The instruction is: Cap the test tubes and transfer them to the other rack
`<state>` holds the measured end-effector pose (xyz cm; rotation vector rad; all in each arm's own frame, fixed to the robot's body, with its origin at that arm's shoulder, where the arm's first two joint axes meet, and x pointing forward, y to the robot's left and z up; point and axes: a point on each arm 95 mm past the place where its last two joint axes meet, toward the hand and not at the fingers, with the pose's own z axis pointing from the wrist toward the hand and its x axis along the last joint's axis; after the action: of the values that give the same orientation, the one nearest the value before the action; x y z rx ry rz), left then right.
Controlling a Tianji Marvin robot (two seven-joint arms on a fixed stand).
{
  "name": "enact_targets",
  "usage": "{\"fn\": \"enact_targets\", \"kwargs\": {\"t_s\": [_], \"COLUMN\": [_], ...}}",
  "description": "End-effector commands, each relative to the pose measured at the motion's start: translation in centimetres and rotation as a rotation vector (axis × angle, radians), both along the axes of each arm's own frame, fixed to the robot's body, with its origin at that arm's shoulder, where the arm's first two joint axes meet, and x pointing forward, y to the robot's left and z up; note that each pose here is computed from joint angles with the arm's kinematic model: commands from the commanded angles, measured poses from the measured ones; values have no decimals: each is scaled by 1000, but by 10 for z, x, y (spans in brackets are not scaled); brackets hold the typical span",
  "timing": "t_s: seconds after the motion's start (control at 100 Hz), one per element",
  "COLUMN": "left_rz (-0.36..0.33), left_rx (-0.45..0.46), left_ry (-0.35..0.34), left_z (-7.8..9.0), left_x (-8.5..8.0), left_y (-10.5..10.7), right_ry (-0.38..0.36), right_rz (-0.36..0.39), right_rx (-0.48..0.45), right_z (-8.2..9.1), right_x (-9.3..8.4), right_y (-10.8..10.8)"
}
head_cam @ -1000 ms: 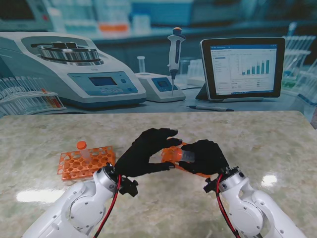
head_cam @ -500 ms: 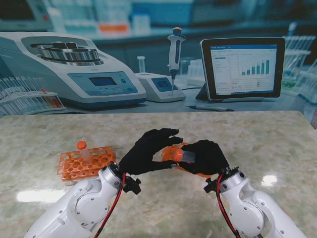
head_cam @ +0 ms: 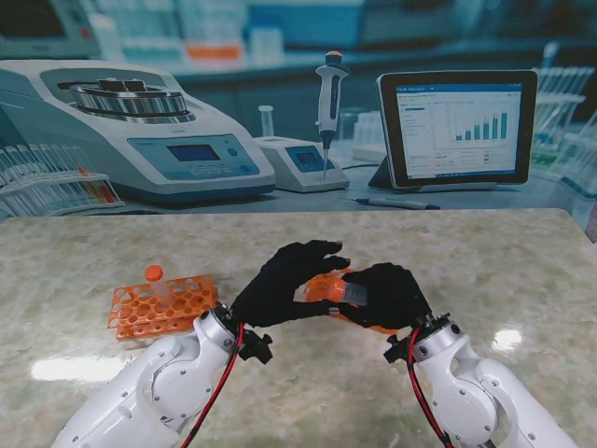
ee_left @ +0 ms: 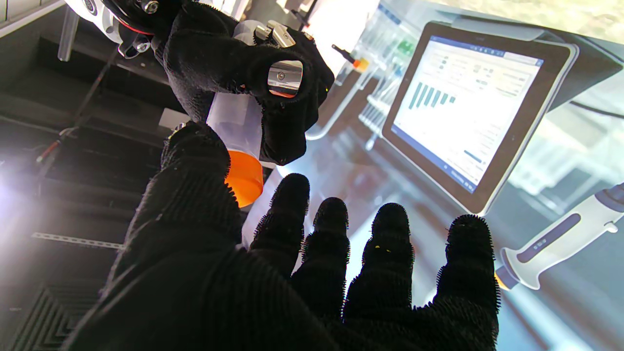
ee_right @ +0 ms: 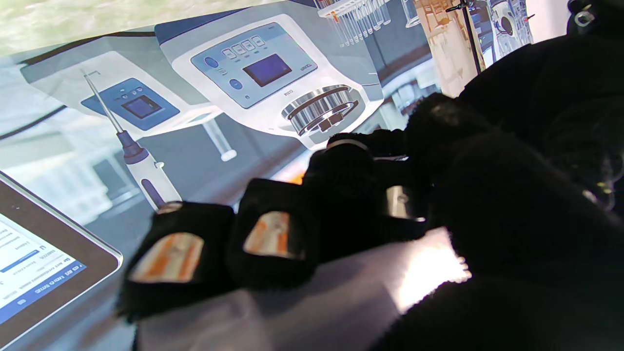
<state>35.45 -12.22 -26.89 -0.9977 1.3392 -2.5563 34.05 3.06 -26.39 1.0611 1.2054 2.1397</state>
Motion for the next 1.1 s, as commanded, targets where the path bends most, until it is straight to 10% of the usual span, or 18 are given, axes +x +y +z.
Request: {"fn": "enact_targets", "kwargs": {"t_s": [0.0, 1.09], "left_rz": [2, -12], "left_rx": [-2, -13], "left_ry": [-2, -7], "left_z": [2, 5], "left_x": [1, -4], "left_y": [-3, -2], "right_ry": [5, 10], "right_rz": [12, 10], "right_rx": [1, -6], "right_z": [0, 0], "right_x": [-3, -3], "right_y": [4, 4]}}
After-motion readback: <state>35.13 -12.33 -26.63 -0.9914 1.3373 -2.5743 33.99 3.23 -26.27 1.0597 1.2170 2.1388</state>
